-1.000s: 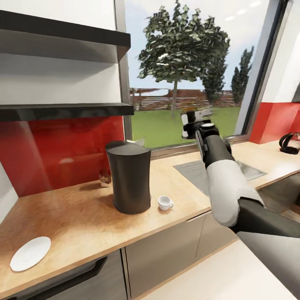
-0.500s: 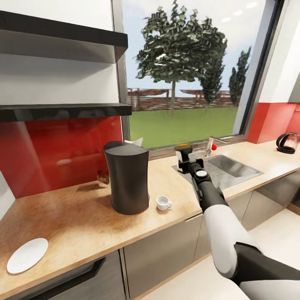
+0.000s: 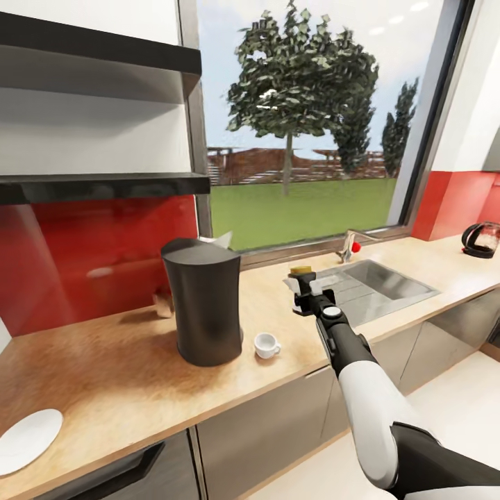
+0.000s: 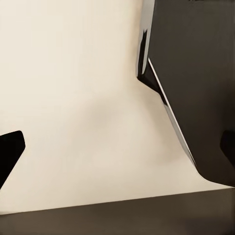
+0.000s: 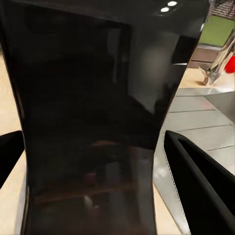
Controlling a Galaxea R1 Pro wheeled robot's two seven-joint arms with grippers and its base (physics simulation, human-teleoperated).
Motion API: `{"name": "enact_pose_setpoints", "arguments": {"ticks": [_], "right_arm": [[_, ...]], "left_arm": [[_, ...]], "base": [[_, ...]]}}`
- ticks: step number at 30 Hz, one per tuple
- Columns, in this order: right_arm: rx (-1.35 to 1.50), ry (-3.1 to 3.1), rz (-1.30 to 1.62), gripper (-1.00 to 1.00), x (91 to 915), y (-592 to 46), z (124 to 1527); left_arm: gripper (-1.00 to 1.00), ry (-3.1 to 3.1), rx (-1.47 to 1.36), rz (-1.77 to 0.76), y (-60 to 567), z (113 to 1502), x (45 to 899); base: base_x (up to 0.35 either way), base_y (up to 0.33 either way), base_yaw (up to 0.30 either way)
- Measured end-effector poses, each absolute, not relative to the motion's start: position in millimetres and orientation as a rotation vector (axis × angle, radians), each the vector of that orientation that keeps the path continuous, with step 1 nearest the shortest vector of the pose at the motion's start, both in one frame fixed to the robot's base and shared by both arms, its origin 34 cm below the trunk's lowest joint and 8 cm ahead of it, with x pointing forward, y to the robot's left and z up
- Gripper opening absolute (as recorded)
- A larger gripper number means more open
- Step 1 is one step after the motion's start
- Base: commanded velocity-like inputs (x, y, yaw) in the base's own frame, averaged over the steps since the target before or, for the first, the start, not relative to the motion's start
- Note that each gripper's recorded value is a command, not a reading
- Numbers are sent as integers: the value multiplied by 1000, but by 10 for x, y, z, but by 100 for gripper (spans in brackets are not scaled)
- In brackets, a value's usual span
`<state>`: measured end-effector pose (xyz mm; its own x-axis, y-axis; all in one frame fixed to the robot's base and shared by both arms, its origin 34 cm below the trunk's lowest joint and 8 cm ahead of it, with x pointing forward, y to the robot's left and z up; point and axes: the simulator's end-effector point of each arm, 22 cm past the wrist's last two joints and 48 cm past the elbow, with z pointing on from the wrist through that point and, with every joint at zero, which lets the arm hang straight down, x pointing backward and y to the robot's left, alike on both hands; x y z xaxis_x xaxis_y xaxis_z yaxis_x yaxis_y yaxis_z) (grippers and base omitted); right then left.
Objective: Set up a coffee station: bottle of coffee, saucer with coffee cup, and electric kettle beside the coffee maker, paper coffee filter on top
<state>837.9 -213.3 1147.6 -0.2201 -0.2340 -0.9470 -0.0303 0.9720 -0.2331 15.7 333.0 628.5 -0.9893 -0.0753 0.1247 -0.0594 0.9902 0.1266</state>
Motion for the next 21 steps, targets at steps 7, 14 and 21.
{"name": "enact_pose_setpoints", "arguments": {"ticks": [7, 14, 21], "right_arm": [[-195, 1784, -189, -100, 8367, -2133, 11491], [-201, 1756, -183, -100, 8362, -2101, 11551], [-209, 1716, -179, -100, 8337, -2072, 11603]], "left_arm": [[100, -3007, 108, -186, 3330, 6282, 164], [100, -3004, 108, -192, 3346, 6280, 167], [100, -2985, 108, -190, 3344, 6281, 136]], "base": [[240, -170, 152], [150, -259, 200], [78, -298, 201]]}}
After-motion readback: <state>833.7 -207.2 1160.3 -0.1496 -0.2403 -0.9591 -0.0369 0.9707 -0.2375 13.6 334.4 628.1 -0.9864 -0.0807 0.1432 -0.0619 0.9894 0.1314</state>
